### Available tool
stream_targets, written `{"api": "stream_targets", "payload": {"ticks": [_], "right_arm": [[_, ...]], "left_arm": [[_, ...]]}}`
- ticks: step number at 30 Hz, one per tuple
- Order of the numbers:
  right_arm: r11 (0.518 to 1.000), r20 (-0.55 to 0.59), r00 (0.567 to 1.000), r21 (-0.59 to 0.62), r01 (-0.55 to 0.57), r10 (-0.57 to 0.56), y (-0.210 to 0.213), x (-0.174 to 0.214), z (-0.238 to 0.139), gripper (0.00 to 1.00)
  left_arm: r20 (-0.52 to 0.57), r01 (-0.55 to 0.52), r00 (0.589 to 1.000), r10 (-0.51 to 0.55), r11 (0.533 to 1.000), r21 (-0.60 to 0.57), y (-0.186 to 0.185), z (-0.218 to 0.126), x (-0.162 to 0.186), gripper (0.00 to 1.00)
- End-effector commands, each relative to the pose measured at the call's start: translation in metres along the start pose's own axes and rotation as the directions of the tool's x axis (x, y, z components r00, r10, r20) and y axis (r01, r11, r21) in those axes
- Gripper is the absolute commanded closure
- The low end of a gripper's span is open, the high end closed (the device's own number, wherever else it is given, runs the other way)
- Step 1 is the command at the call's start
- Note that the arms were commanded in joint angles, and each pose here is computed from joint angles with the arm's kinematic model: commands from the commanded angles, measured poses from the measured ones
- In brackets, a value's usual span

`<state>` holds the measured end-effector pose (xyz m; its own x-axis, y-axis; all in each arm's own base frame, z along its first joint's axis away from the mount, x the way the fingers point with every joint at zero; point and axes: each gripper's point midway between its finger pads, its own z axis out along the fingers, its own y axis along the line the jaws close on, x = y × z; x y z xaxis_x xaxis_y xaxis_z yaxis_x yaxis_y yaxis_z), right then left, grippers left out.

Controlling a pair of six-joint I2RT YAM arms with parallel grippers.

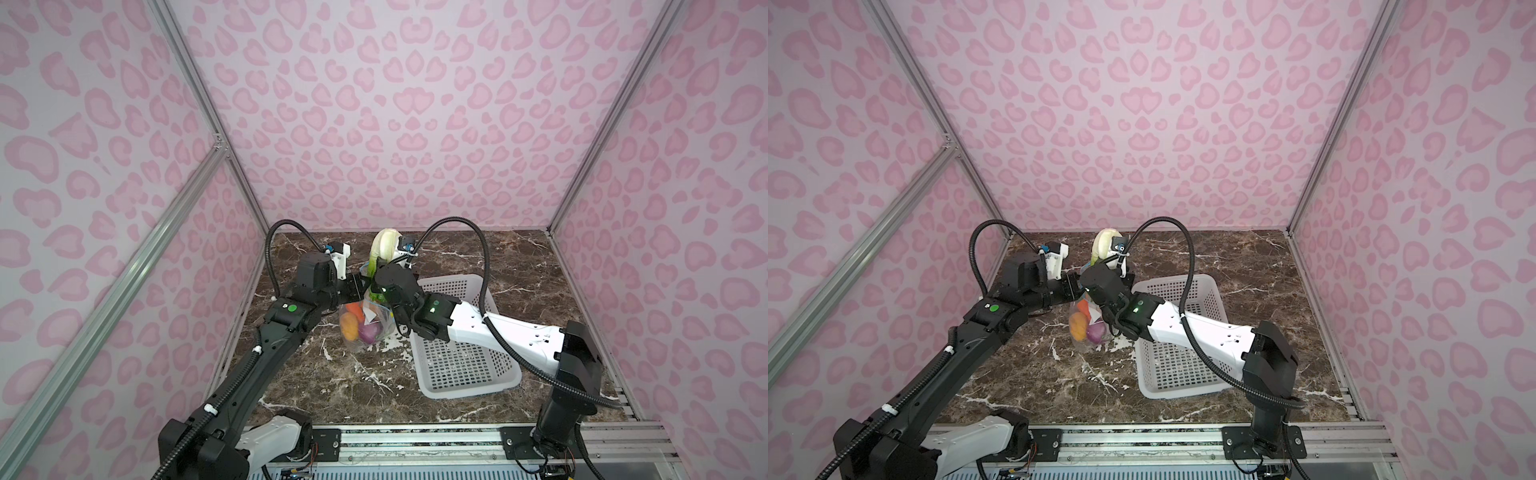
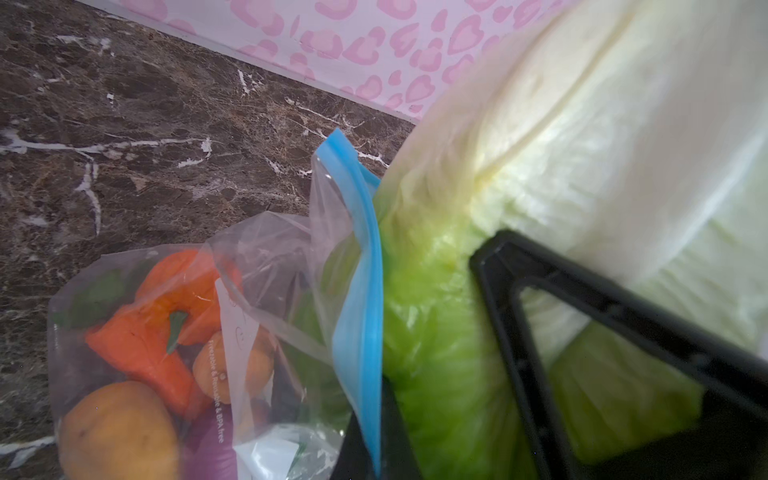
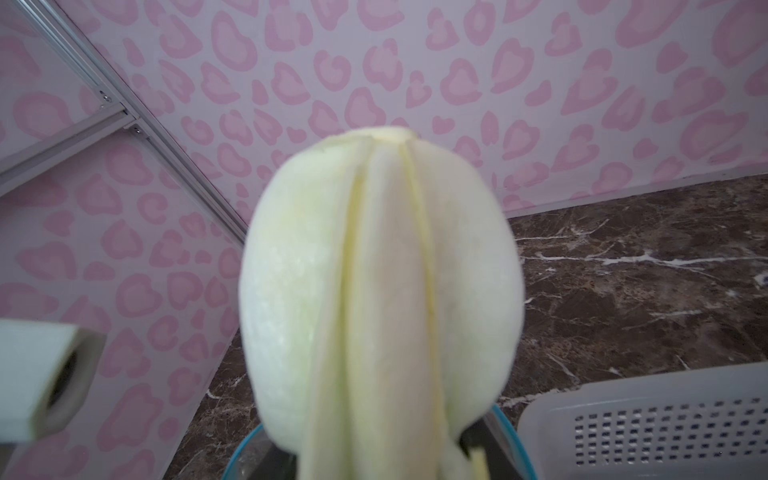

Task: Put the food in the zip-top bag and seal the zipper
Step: 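Carry the lettuce over the bag mouth held by the left gripper, then push the lettuce down into the bag with the right gripper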

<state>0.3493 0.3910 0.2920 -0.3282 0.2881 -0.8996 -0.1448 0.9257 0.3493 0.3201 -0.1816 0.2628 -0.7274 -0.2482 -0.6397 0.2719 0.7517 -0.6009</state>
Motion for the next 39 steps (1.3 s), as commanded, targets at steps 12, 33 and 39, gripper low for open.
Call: {"api": "stream_targets", "payload": {"ticks": [12, 33, 39], "right_arm": [[0.982, 0.153, 0.984, -0.148, 0.117, -0.094, -0.006, 0.031, -0.009, 1.0], [0.903, -0.148, 0.98, -0.425, 0.056, -0.13, 0.012, 0.062, -0.005, 0.3], [0.788, -0.253, 0.956, -0.614, -0.04, -0.149, 0.028, 0.067, -0.02, 0.01]], "left_arm": [[0.053, -0.006, 0.999, 0.003, 0.999, 0.052, -0.011, -0.008, -0.015, 0.97], [0.111, 0.019, 0.994, -0.021, 1.0, 0.022, 0.0, -0.019, -0.027, 0.97], [0.111, 0.027, 0.993, -0.028, 1.0, 0.016, 0.003, -0.018, -0.027, 0.97]]}}
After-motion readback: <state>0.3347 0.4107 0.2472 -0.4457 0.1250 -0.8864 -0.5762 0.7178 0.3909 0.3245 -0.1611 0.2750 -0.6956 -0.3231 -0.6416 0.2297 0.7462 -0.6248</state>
